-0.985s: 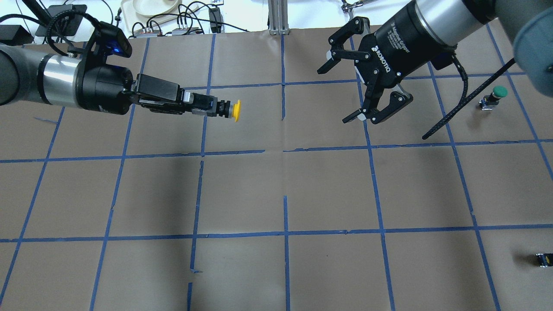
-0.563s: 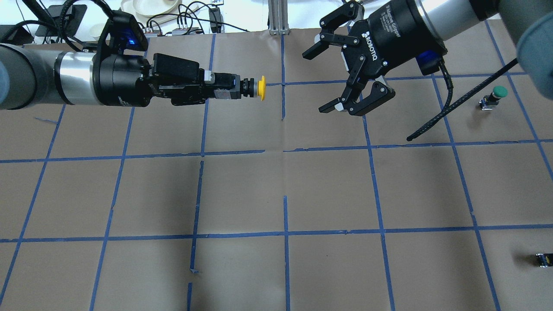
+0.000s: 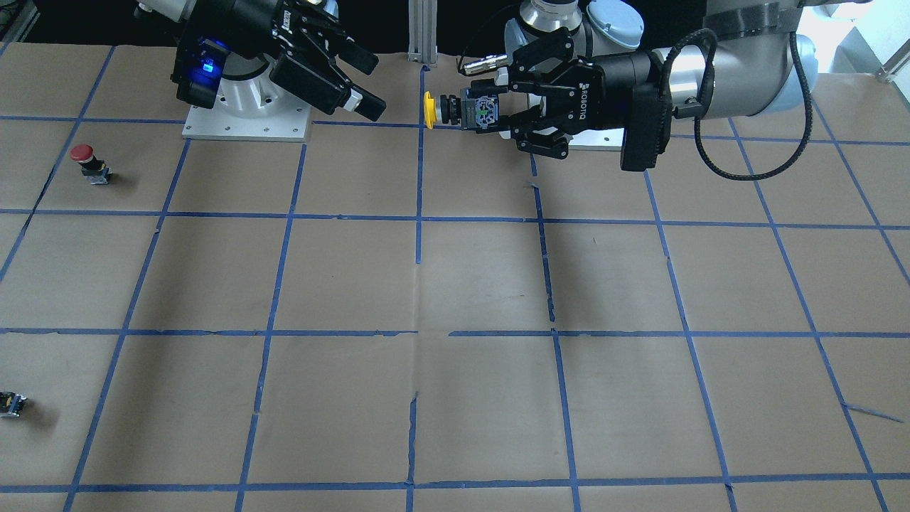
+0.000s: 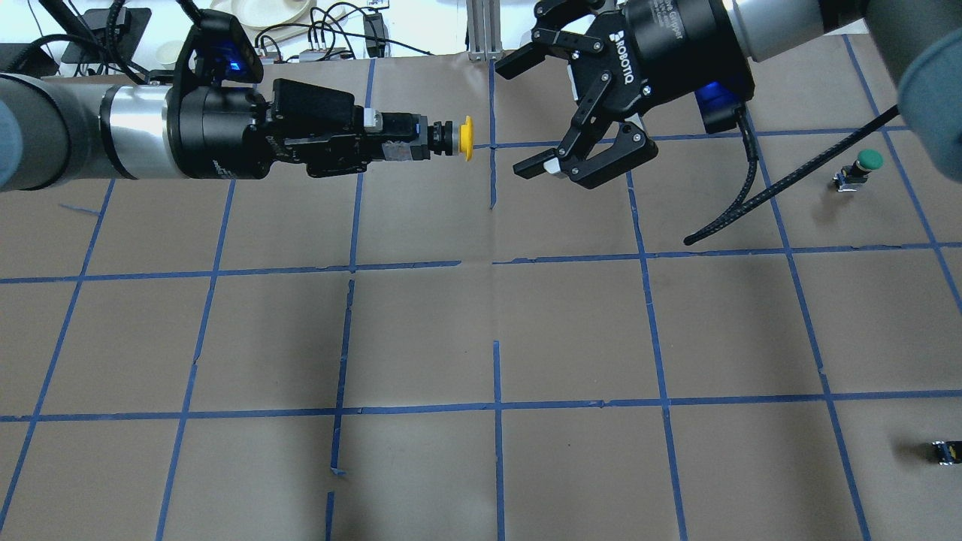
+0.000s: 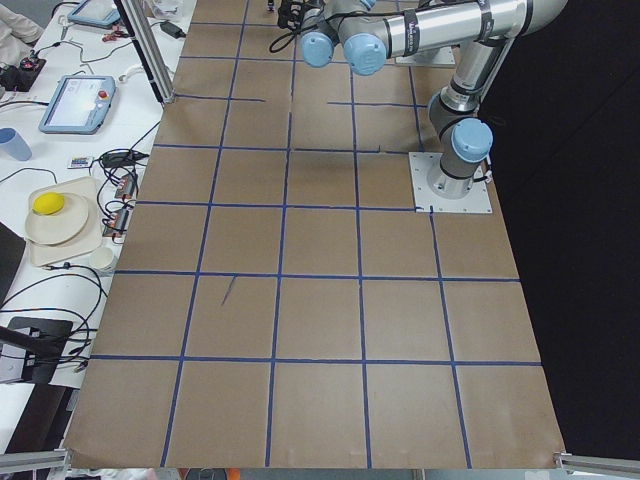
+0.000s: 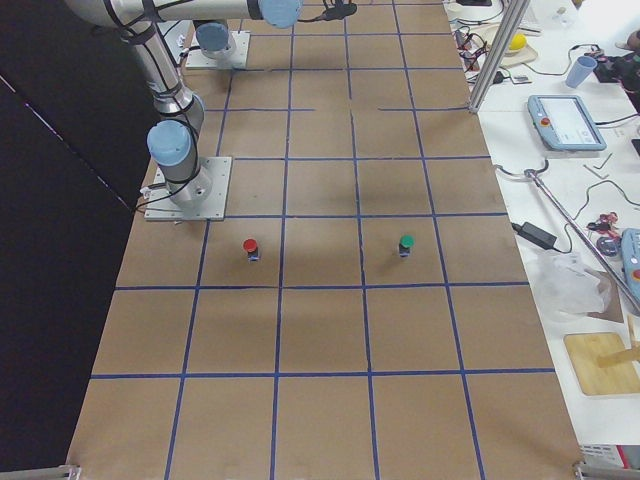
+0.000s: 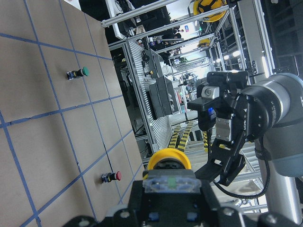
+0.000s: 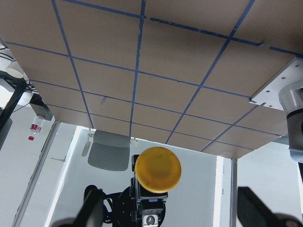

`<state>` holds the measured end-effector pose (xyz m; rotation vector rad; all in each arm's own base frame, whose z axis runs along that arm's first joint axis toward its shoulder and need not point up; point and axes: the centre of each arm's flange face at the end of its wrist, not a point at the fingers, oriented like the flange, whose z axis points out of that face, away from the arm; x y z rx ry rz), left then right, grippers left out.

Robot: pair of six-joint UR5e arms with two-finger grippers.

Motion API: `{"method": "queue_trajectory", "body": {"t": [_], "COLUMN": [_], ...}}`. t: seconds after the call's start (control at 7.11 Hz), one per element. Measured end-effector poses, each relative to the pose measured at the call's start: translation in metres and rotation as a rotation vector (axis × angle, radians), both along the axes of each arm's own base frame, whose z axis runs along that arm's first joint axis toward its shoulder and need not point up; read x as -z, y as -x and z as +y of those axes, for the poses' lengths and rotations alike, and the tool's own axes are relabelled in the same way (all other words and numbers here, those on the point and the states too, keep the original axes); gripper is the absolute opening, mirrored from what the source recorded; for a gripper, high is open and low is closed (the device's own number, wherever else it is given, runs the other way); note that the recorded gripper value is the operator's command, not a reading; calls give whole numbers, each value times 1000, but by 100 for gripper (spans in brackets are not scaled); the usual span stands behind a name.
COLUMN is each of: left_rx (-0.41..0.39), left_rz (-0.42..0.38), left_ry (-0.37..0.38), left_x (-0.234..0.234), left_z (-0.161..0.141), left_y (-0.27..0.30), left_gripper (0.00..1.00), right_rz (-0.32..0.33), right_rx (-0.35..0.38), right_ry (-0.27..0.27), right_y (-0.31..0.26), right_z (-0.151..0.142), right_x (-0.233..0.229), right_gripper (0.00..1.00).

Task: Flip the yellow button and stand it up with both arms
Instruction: 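Bring the open right gripper to the yellow cap held by the left gripper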

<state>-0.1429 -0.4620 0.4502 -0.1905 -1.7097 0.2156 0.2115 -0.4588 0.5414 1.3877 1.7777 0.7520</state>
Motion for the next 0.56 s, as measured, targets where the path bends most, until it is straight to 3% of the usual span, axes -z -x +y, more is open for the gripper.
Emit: {"method": "queue_trajectory", "body": {"t": [0.56], "left_rx": [0], "left_rz": [3], "left_ry": [-5], "left_x": [0], "left_z": [0], "left_y": [2], "left_gripper": [13], "right_rz": [-45], "right_rx": [-7], "right_ry": [-24], "right_y": [-7], "right_z": [-19], "right_x": [20], "right_gripper": [98]}}
